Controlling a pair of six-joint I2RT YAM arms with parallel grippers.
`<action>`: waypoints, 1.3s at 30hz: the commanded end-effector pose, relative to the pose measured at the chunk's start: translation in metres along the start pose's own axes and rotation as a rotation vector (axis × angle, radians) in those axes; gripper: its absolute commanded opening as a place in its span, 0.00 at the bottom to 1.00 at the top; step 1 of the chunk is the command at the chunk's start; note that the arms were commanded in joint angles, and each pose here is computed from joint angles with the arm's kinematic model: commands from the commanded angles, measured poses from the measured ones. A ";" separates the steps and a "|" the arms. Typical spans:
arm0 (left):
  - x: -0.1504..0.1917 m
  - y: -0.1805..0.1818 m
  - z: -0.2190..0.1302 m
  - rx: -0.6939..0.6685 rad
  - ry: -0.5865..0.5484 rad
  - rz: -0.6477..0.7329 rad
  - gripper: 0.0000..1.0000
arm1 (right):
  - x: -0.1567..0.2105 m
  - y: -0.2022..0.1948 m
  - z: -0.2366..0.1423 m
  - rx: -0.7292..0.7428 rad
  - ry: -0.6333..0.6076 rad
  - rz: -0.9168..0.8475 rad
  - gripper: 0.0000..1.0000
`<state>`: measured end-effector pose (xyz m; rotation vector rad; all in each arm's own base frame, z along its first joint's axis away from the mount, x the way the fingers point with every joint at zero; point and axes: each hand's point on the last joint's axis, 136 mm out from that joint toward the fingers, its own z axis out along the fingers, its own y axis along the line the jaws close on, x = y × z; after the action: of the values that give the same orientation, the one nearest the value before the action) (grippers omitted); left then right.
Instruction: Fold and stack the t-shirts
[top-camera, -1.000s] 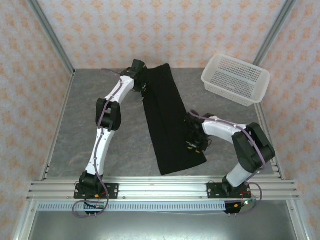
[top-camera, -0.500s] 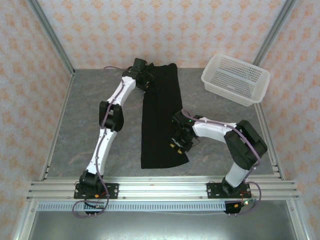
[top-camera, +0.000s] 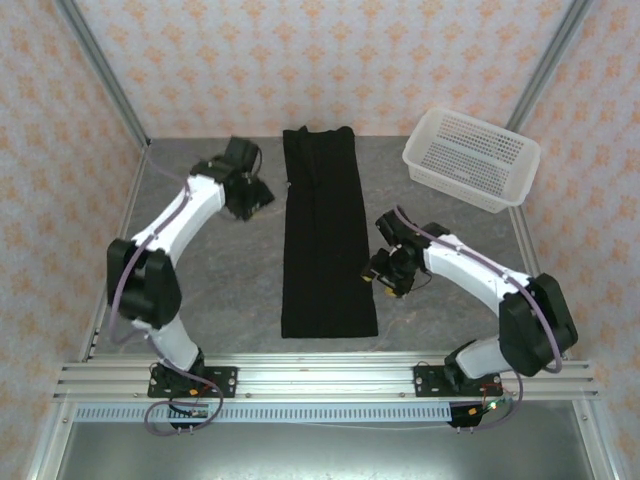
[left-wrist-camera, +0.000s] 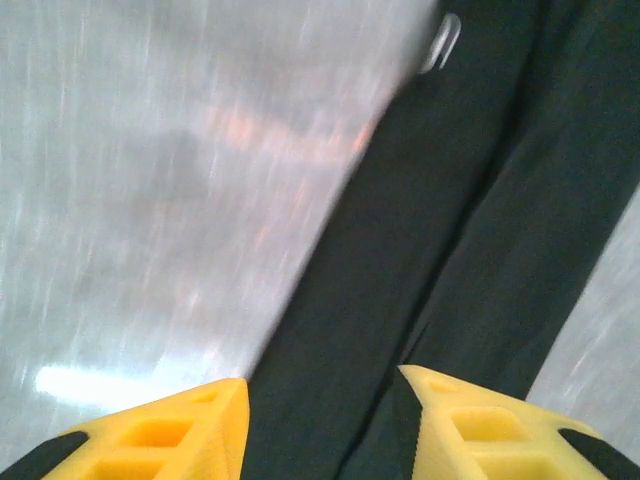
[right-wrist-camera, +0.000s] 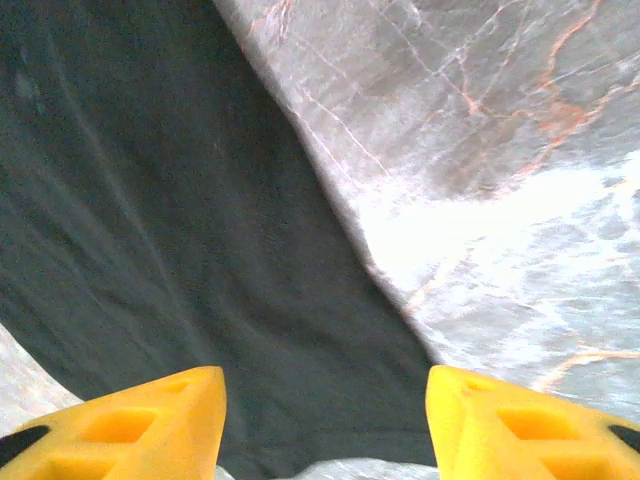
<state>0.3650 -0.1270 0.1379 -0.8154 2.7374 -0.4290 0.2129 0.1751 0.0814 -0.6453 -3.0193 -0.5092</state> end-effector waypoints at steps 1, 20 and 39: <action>0.120 0.034 0.018 -0.053 0.310 0.096 0.44 | 0.024 -0.033 -0.002 0.093 0.085 -0.181 0.58; 0.242 0.091 0.056 -0.134 0.421 0.088 0.46 | 0.061 -0.051 0.026 0.050 0.223 -0.157 0.58; 0.252 0.111 0.060 -0.172 0.424 0.080 0.04 | 0.087 -0.043 0.060 0.099 0.270 -0.120 0.46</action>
<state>0.1389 -0.2056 0.0153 -0.6834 3.2006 -0.4754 0.1241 0.1947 0.0254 -0.2932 -2.8291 -0.4409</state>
